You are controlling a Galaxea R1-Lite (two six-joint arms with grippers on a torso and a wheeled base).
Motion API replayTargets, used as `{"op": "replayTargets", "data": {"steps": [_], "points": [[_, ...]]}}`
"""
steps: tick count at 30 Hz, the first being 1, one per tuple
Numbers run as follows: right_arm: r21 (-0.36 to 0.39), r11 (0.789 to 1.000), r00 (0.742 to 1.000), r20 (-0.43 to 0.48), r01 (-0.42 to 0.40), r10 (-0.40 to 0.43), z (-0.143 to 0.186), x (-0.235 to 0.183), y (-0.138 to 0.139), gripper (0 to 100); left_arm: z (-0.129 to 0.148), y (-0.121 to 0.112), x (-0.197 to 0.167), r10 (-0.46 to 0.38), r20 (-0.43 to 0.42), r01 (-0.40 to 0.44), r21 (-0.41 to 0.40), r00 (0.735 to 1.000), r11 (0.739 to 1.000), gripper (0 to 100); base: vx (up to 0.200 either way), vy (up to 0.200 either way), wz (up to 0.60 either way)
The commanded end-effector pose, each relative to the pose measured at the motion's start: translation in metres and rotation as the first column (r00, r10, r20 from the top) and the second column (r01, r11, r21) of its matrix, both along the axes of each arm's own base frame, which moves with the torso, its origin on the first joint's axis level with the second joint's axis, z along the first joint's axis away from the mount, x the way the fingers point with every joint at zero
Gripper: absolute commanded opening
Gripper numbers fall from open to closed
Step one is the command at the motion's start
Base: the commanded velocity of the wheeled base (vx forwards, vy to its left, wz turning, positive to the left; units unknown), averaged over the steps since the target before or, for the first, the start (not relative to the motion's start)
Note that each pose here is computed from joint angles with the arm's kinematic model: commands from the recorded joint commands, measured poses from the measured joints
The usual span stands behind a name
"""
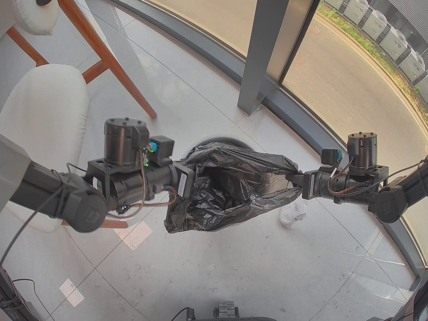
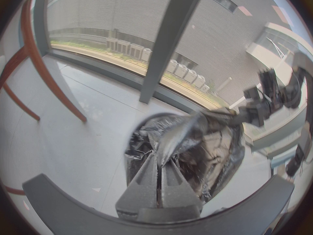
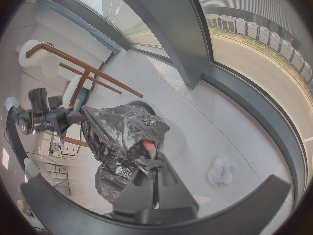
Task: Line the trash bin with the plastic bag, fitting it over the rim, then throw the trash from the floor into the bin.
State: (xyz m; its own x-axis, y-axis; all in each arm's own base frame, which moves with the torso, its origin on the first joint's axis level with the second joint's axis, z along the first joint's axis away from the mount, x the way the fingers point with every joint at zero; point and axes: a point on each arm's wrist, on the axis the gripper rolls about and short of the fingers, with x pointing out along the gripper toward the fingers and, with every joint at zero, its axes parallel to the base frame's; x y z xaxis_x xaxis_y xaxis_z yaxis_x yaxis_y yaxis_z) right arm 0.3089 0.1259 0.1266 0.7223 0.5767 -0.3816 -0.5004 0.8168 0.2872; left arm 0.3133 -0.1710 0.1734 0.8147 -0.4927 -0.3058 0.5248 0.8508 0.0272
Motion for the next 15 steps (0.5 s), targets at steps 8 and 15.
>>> {"op": "replayTargets", "data": {"steps": [8, 15], "points": [[-0.057, 0.997, 0.999, -0.016, -0.047, 0.046, -0.026, 0.006, -0.007, 0, 0.032, 0.007, 0.013, 0.069, 0.007, -0.068, -0.113, 0.998, 0.991, 0, 0.0, 0.0, 0.0], [-0.033, 0.995, 0.995, -0.047, -0.094, 0.092, -0.024, -0.016, 0.009, 0, 0.031, -0.003, 0.004, 0.048, -0.03, -0.052, -0.149, 0.998, 0.987, 0, 0.0, 0.0, 0.0]]}}
